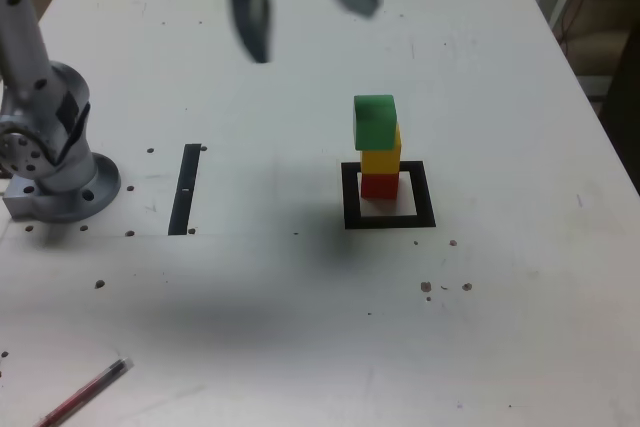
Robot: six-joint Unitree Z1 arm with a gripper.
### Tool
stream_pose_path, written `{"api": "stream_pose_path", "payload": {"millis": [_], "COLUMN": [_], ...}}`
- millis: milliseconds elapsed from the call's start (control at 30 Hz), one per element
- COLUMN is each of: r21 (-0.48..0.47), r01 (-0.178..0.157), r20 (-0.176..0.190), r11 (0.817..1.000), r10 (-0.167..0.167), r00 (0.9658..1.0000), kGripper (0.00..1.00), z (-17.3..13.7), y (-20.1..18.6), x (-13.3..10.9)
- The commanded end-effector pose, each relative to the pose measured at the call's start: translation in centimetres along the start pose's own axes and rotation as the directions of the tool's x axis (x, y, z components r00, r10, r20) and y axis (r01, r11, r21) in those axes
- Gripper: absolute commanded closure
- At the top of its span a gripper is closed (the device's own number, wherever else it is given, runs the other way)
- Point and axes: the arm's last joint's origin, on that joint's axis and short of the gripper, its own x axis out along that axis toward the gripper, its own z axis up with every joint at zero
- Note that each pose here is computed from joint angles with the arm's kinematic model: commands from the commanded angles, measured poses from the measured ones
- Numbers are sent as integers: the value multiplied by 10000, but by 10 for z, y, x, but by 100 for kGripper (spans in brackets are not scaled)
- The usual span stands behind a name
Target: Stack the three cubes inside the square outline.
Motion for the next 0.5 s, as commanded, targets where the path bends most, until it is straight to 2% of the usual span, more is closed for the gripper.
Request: {"api": "stream_pose_path", "payload": {"millis": [0,133,300,467], "r21": [-46,-27,45,80], "r01": [-78,-193,-424,-517], "r20": [-174,-627,-1249,-1529], "r11": [10000,9998,9991,9986], "r10": [78,191,426,523], "r00": [9998,9978,9913,9868], "kGripper": [1,1,0,0], "z": [-27,-50,-65,-72], "y": [2,5,11,11], "x": [11,35,61,82]}}
